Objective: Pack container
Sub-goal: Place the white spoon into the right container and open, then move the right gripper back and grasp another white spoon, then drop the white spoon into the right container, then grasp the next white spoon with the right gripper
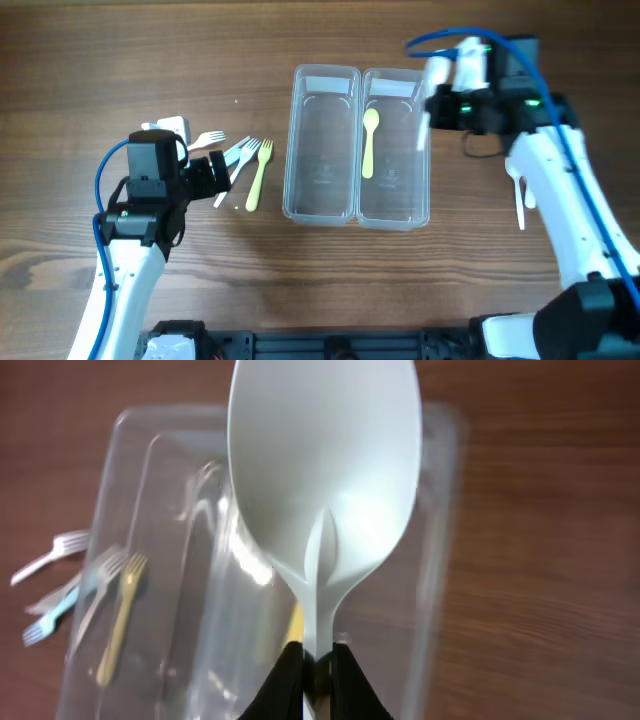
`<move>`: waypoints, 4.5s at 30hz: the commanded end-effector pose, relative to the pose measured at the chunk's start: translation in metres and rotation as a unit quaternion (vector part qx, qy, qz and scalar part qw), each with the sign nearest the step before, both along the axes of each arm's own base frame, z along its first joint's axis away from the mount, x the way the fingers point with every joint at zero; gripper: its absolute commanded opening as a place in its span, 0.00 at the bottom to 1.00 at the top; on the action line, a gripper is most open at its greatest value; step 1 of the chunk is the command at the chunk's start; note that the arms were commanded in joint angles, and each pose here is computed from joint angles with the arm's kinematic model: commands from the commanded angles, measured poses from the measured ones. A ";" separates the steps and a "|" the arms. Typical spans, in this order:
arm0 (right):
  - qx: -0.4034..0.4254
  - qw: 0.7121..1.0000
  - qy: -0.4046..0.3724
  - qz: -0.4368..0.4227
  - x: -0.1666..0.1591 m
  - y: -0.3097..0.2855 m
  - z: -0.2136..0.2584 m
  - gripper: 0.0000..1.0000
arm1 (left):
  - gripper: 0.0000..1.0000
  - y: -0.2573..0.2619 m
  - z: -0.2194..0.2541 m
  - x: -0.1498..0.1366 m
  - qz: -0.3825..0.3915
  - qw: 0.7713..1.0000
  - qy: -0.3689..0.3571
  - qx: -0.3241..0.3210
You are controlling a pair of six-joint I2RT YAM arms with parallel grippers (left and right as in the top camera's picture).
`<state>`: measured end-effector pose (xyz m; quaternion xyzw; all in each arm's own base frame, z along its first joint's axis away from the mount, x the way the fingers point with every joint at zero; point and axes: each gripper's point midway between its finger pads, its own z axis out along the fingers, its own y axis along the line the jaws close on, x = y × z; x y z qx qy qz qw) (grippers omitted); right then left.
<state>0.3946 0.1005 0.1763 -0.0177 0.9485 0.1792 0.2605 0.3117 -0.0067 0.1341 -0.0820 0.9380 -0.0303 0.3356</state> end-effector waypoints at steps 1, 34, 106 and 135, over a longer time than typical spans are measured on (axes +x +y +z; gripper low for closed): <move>-0.034 0.998 0.043 0.014 0.001 0.020 -0.044 0.06 | 1.00 0.001 0.007 0.004 -0.007 1.000 -0.009 0.011; -0.159 0.944 0.122 -0.262 -0.032 -0.233 -0.061 0.51 | 1.00 0.001 0.007 0.004 -0.007 1.000 -0.009 0.011; 0.009 0.999 0.053 -0.001 -0.016 0.030 -0.034 0.08 | 1.00 0.001 0.007 0.004 -0.007 1.000 -0.009 0.011; -0.140 0.960 0.031 -0.241 0.026 -0.241 -0.069 0.56 | 1.00 0.001 0.007 0.004 -0.007 1.000 -0.009 0.011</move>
